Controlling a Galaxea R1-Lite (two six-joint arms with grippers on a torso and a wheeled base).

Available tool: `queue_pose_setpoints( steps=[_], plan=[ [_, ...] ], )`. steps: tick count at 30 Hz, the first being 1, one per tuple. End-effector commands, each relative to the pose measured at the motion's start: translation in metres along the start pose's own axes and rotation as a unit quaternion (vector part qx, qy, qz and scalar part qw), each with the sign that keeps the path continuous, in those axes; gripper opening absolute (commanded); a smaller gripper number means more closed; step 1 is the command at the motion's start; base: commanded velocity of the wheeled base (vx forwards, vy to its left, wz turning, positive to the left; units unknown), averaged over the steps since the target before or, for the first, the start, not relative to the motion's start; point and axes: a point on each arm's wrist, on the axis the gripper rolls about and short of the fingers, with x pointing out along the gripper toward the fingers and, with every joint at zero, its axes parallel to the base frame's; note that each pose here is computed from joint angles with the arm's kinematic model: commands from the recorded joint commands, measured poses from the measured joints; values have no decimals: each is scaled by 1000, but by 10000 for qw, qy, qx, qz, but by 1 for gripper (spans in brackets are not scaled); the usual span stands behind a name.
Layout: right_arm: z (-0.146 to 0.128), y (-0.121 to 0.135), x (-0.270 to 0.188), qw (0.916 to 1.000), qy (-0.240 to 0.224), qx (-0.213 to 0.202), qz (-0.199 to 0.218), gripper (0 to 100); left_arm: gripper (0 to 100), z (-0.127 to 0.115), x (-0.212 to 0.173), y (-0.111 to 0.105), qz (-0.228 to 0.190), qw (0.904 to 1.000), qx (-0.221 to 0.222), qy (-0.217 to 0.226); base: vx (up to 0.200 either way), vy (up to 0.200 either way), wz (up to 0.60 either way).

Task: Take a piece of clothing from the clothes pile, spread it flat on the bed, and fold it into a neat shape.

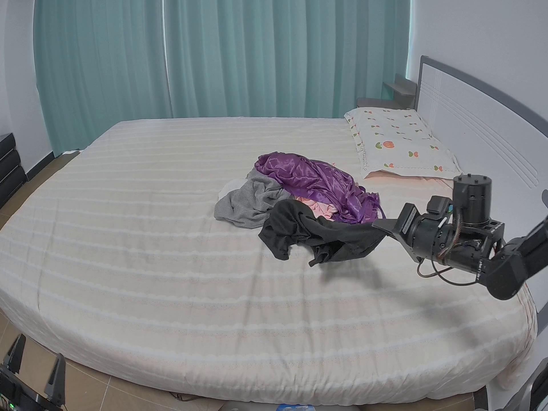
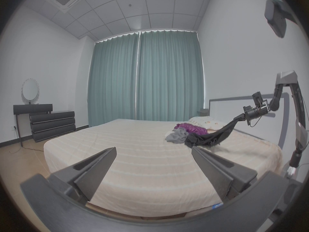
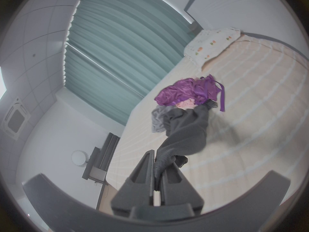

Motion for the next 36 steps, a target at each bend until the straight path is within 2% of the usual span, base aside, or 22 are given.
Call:
queue_pose_setpoints(
  steps=[1,3,4,6,8,9,11,14,18,19,23,25,26,27,28,29,30,31,36],
  plan=[
    [-7,36,-49,9968,-159,-365,688,0,100,76,-14,-3,-136,9927,-397,-1128,0,0,0],
    [-6,46,-56,9953,-288,-423,827,0,100,80,-10,-3,-203,9949,-85,-983,0,0,0],
    [-5,48,-58,9947,-329,-439,872,0,100,80,-8,-3,-220,9953,-39,-937,0,0,0],
    [-2,58,-67,9923,-488,-515,1018,0,100,78,2,-3,-360,9978,7,-552,0,0,0],
    [-1,58,-69,9919,-505,-532,1034,0,100,78,3,-3,-388,9981,7,-482,0,0,0],
    [2,66,-80,9890,-611,-620,1196,0,100,77,22,-5,-677,9975,-23,193,0,0,0],
    [3,70,-86,9874,-668,-645,1278,0,100,78,33,-6,-895,9945,-68,530,0,0,0],
    [3,76,-95,9842,-718,-743,1439,0,100,77,57,-9,-1306,9848,-134,1140,0,0,0],
    [2,80,-99,9823,-723,-788,1538,0,100,71,93,-13,-1698,9660,-279,1930,0,0,0],
    [1,81,-100,9820,-722,-790,1559,0,100,70,98,-14,-1737,9634,-288,2021,0,0,0],
    [-3,86,-102,9805,-648,-819,1666,0,100,57,132,-24,-2080,9422,-284,2613,0,0,0],
    [0,89,-102,9790,-700,-850,1714,0,100,51,147,-32,-2293,9310,-254,2828,0,0,0],
    [0,89,-102,9788,-706,-858,1719,0,100,49,150,-34,-2322,9294,-260,2856,0,0,0],
    [2,92,-101,9780,-737,-859,1752,0,100,42,164,-43,-2496,9206,-269,2992,0,0,0],
    [2,92,-101,9780,-737,-859,1752,0,100,42,164,-43,-2496,9206,-269,2992,0,0,0],
    [4,95,-101,9769,-769,-869,1795,0,100,33,178,-54,-2658,9113,-315,3130,0,0,0],
    [4,95,-101,9769,-769,-869,1795,0,100,33,178,-54,-2658,9113,-315,3130,0,0,0],
    [5,100,-101,9751,-792,-875,1876,0,100,21,193,-68,-2830,9020,-324,3244,0,0,0],
    [10,114,-105,9689,-909,-909,2116,0,100,-4,218,-99,-3065,8929,-401,3275,0,0,0]
  ],
)
